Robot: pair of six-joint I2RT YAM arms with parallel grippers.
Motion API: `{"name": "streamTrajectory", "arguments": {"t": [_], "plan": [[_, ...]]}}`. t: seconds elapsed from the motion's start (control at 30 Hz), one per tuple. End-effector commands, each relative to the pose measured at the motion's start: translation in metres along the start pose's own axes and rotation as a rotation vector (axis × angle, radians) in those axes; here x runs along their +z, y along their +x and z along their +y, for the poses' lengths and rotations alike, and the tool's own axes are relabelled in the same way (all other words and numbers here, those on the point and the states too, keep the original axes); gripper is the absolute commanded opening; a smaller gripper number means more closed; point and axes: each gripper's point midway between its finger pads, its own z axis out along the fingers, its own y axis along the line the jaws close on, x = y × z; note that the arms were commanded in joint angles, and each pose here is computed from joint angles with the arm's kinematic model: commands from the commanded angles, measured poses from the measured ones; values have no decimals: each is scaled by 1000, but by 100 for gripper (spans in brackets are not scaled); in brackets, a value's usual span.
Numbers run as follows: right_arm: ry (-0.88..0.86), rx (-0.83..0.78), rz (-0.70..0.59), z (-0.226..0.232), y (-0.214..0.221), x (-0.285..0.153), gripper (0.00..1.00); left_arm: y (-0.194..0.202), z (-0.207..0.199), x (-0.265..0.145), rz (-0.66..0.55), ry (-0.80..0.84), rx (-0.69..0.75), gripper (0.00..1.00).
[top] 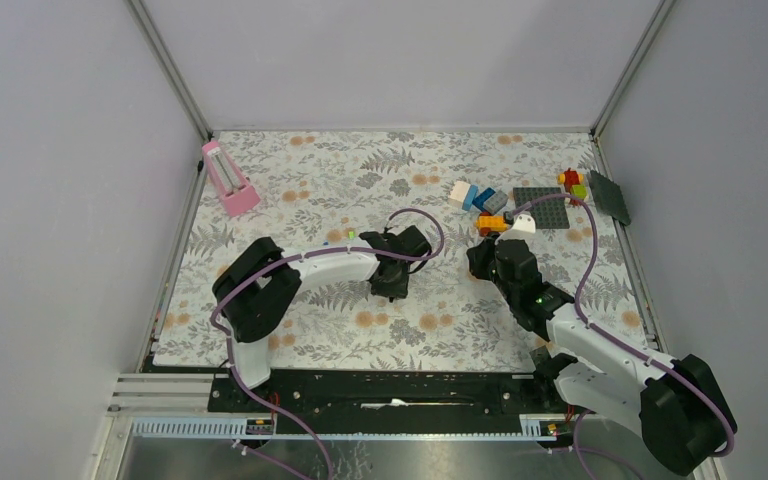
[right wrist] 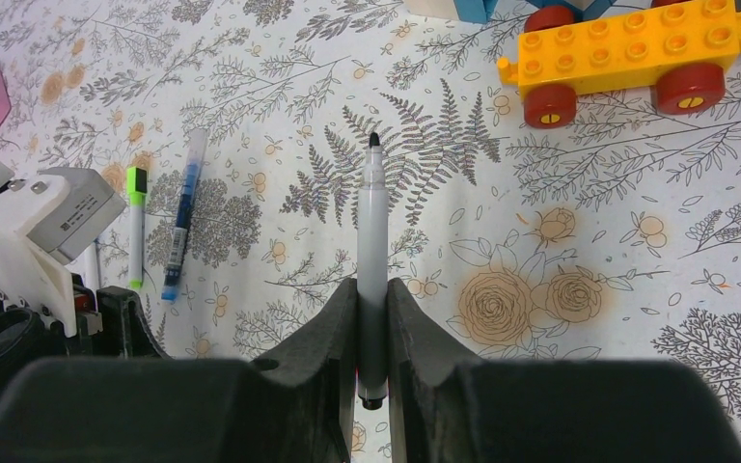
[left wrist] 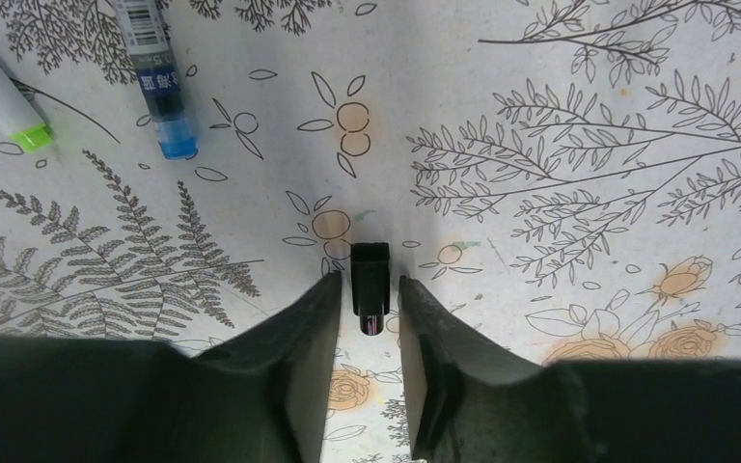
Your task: Insert the pens into the pen caps
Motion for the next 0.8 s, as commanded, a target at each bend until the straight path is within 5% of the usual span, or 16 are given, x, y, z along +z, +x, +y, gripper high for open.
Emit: {"name": "streamTrajectory", "arguments": {"t": [0.0,0.53,0.77], "plan": [[-24,26,-32,5,-9,2,0,-11,-4,-7,-36,1,27,38],[-27,32,-28,4,-9,2,0,-15,-5,-1,-36,-24,37,35],[-39,30,-22,5,-8,2,0,-7,-3,1,-10,-25,34,4]]}}
